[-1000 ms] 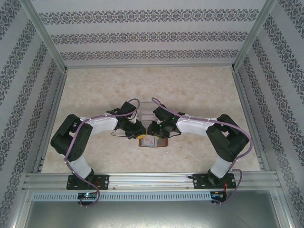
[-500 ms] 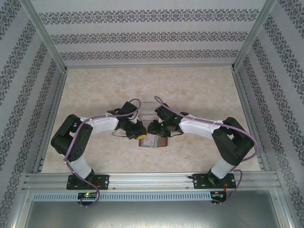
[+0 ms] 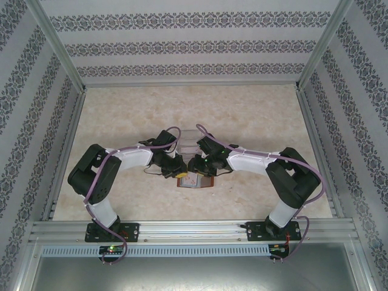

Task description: Take the credit cards out of the card holder

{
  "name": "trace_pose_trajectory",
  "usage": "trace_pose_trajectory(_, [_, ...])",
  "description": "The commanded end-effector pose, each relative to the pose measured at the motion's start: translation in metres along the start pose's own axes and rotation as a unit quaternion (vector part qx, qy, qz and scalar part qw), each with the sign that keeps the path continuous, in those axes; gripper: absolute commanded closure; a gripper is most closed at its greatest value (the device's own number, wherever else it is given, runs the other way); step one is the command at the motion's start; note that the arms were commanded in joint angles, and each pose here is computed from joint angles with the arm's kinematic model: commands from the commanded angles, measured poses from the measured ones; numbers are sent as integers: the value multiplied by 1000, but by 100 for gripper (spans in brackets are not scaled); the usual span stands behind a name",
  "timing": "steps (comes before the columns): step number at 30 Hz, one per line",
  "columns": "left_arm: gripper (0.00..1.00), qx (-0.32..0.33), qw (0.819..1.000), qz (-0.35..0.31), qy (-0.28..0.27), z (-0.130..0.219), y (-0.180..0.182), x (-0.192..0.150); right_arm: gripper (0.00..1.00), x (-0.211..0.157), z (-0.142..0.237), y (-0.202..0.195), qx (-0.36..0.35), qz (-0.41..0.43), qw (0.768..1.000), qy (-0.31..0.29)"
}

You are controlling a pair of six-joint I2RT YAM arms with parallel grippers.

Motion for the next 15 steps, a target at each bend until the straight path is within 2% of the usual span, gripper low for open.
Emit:
trace_pose_trajectory(1, [89, 14, 1000, -4, 5, -4, 5, -2, 60, -3, -3, -10, -10, -14, 1000, 8])
trace_pose_trajectory(15, [89, 32, 999, -4, 6, -5, 12, -3, 60, -2, 3, -29, -68, -3, 998, 4])
Point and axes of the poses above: each hand's point on the last joint's axis, 136 mm out from that joint toward the fingers, its own z axis back along the fingers, its own y axis along the line the jaws close on, x = y × z, the point moved 1 cm from there along z, back along the fingers, and after that the axes turned 10 degrees about z, right-handed, at the moved point
